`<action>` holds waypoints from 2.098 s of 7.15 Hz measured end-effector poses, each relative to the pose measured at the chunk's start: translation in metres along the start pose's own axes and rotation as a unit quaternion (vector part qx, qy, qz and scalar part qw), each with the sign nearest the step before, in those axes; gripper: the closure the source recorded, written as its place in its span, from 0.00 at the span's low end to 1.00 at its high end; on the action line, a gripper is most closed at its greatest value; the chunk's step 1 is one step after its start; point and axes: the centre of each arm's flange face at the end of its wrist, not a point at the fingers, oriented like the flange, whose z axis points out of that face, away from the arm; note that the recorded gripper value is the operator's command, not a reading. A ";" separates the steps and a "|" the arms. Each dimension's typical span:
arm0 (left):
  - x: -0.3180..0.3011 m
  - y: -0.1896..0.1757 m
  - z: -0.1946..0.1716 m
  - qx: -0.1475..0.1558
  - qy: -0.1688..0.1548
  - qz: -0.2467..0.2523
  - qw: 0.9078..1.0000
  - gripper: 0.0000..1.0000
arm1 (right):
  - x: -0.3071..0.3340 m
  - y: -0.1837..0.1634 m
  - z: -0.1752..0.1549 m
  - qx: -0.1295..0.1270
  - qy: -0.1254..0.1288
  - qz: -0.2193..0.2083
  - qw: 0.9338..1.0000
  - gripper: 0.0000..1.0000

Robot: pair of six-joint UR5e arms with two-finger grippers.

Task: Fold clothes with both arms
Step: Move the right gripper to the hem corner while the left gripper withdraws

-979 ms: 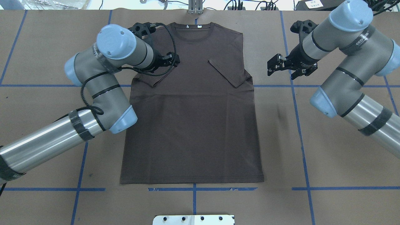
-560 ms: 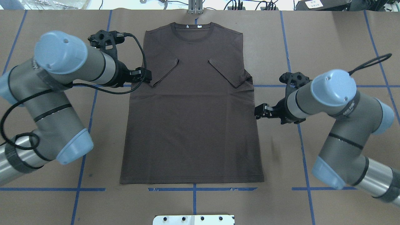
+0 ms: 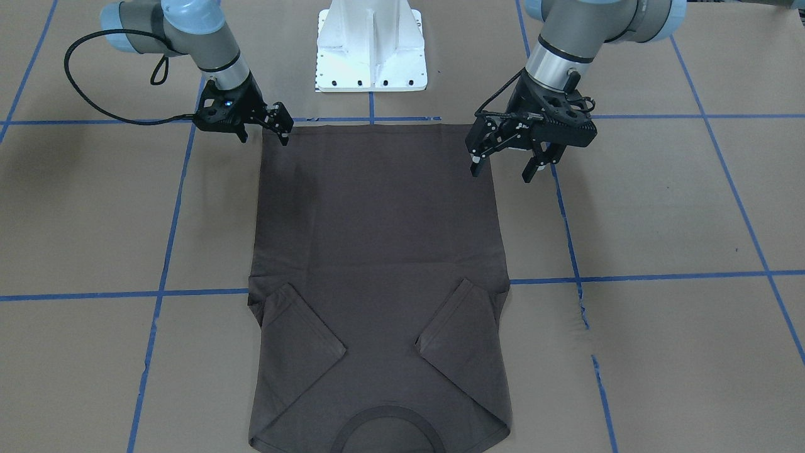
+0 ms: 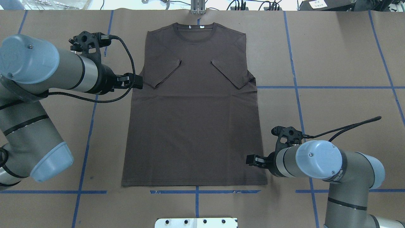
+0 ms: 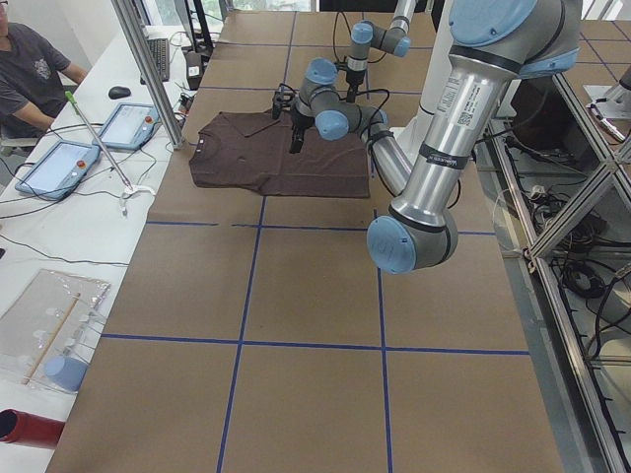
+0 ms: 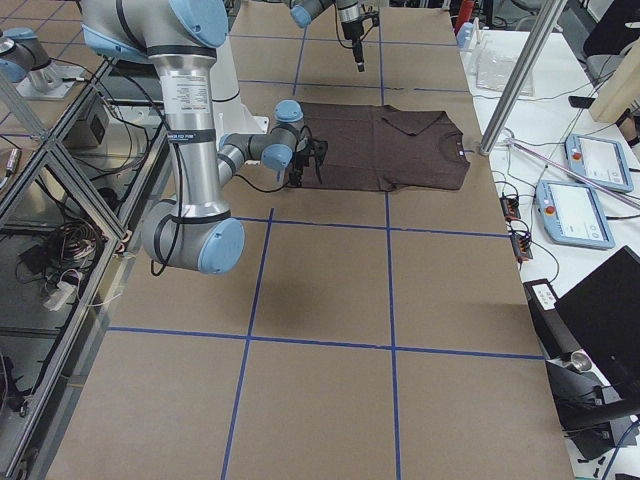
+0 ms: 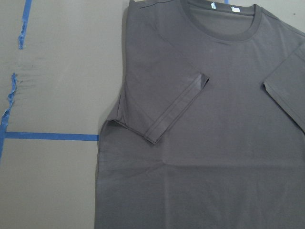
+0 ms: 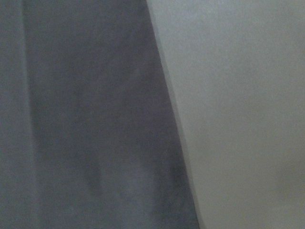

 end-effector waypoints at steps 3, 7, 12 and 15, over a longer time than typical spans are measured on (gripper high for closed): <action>0.005 0.001 -0.009 0.003 0.010 0.004 1.000 0.00 | 0.003 0.024 0.012 -0.014 0.013 -0.008 1.000 0.25; 0.006 0.001 -0.011 0.004 0.012 0.004 1.000 0.00 | 0.004 0.031 0.016 -0.033 0.018 -0.011 0.999 1.00; -0.006 0.003 -0.006 0.001 0.001 -0.003 1.000 0.00 | -0.004 0.030 -0.003 -0.039 -0.002 -0.014 0.999 1.00; -0.024 0.077 0.023 -0.044 -0.031 -0.114 0.992 0.00 | -0.018 0.024 -0.030 -0.033 -0.035 -0.013 0.999 1.00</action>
